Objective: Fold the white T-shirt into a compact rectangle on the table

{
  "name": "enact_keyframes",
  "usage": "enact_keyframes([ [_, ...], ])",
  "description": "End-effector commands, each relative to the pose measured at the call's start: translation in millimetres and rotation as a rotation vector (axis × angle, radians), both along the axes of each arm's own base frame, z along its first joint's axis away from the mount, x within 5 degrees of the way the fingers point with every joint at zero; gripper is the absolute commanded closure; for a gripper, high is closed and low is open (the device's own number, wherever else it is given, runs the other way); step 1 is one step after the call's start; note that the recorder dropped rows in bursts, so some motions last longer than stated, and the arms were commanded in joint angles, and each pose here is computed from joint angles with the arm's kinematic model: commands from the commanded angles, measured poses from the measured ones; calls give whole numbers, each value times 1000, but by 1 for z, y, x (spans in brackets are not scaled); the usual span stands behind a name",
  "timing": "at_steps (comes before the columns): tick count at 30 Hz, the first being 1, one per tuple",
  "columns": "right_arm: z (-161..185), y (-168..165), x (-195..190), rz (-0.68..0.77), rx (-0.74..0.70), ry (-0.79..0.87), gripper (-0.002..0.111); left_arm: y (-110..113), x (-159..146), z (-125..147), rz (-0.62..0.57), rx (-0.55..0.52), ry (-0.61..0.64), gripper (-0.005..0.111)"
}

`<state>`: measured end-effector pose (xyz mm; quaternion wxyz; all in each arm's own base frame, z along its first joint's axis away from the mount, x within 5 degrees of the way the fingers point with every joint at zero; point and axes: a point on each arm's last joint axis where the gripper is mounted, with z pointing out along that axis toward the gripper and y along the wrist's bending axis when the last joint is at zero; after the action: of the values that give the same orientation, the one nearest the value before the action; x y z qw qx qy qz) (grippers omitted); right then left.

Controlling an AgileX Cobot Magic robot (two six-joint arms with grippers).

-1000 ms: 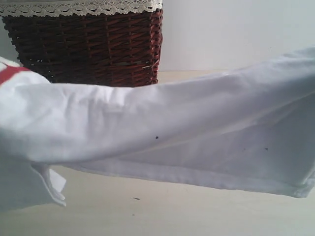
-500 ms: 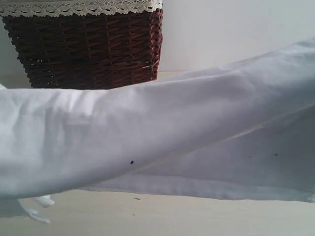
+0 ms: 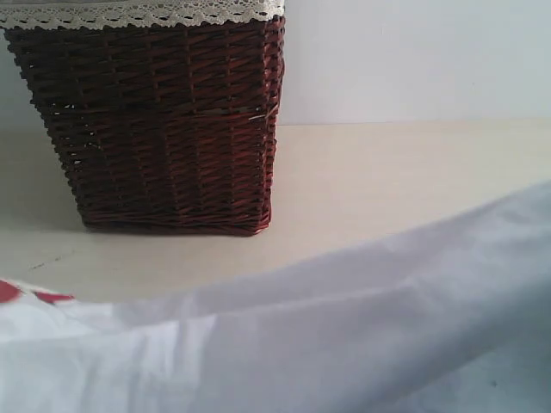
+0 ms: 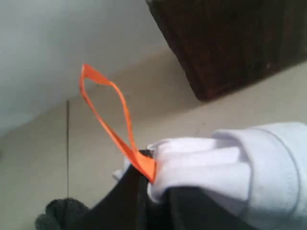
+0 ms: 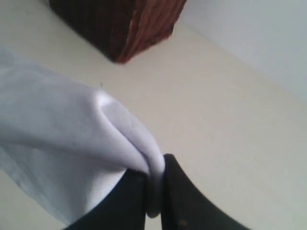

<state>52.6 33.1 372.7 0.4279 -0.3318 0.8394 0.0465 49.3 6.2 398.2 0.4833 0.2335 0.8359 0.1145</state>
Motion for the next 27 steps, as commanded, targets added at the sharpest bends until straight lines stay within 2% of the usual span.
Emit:
enact_keyframes([
  [1, -56, -13, 24, -40, -152, 219, 108, -10, 36, -51, -20, 97, 154, 107],
  [3, -78, -17, 36, -52, -193, 306, 108, -17, 53, -73, -58, 144, 178, 107],
  [7, -108, -25, 71, -91, -278, 326, 108, -30, 86, -107, -138, 206, 126, 107],
  [11, -122, -27, 106, -123, -277, 277, 108, -44, 116, -132, -266, 299, 23, 107],
  [14, -128, -27, 131, -167, -238, 195, 108, -53, 136, -145, -338, 348, 12, 107],
  [18, -141, -30, 151, -179, -267, 171, 108, -54, 159, -157, -303, 256, 24, 102],
  [20, -146, -32, 159, -174, -303, 147, 108, -49, 169, -161, -264, 209, 21, 91],
  [23, -145, -33, 169, -262, -236, 83, 103, -39, 178, -164, -200, 147, 3, 63],
  [24, -144, -33, 172, -282, -218, 63, 98, -35, 179, -163, -179, 123, -12, 51],
  [26, -141, -34, 175, -288, -220, 19, 87, -29, 182, -160, -143, 83, -40, 36],
  [27, -140, -34, 176, -281, -234, 2, 77, -26, 183, -158, -120, 55, -60, 31],
])
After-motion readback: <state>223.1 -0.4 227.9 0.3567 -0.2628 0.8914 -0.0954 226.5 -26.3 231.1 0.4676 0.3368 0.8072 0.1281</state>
